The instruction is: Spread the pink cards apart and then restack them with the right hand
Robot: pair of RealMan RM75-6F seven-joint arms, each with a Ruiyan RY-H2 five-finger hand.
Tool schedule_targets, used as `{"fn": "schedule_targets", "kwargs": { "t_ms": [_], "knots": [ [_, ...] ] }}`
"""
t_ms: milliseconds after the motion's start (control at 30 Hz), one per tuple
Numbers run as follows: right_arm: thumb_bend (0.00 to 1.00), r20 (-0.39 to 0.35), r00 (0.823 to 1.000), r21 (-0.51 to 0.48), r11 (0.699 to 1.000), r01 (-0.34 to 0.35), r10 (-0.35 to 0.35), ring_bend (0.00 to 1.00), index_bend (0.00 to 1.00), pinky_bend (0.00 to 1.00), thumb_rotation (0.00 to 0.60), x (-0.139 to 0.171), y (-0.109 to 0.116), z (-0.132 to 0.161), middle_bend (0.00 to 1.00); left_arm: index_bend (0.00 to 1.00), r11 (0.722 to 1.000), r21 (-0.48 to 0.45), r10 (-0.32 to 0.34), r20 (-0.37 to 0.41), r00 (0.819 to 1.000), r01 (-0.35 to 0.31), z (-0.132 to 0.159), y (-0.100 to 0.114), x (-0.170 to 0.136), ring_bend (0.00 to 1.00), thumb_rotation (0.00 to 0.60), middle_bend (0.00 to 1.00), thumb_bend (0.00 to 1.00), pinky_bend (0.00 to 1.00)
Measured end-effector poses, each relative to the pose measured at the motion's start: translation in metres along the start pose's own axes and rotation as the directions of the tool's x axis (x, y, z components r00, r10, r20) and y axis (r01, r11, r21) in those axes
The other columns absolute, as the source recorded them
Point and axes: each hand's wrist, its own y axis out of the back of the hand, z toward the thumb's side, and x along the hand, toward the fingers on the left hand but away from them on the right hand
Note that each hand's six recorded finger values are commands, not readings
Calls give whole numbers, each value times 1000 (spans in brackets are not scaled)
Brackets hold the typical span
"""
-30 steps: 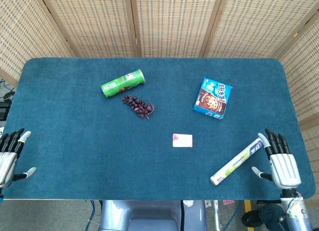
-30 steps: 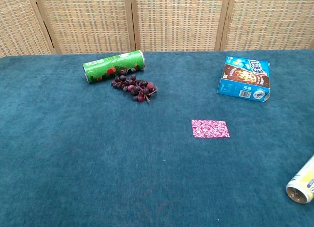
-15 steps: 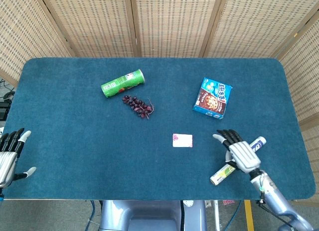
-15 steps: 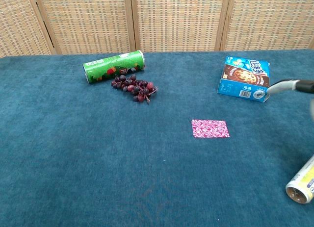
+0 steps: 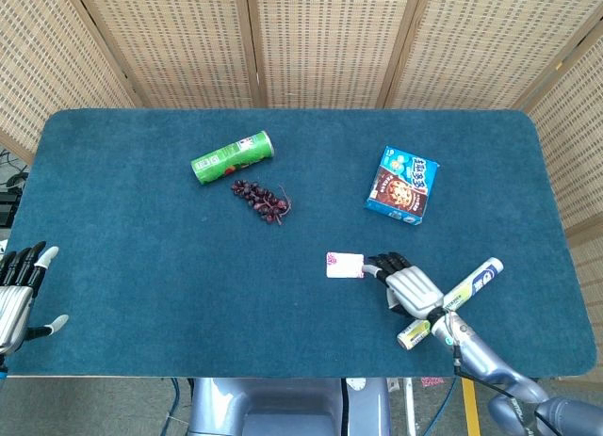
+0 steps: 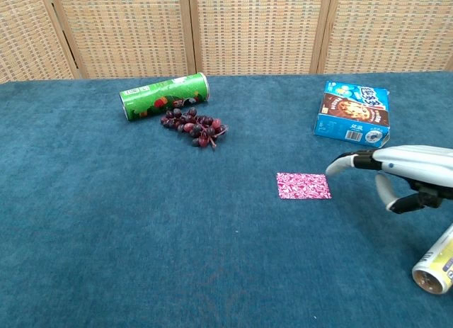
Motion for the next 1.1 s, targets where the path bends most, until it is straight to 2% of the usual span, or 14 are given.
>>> {"fn": "schedule_targets", "kwargs": {
  "t_ms": [567, 833, 1100],
  "knots": [
    [1000, 8, 998, 41, 997, -67, 67, 0, 128, 45, 600, -29, -23, 22, 88, 0, 1000, -4, -2, 2, 1000, 2, 0, 0, 0, 0, 600, 0, 47, 0],
    [1000, -10, 994, 47, 993, -107, 108, 0, 128, 72, 600, -25, -32, 28, 88, 0, 1000, -4, -2, 2, 1000, 2, 0, 0, 0, 0, 600, 0, 47, 0],
    [1000, -71, 986, 66, 987, -144, 148, 0, 128, 73, 600, -11, -39, 45, 88, 0, 1000, -2, 0, 2, 1000, 0, 0, 0, 0, 0, 600, 0, 46, 0]
  ]
}}
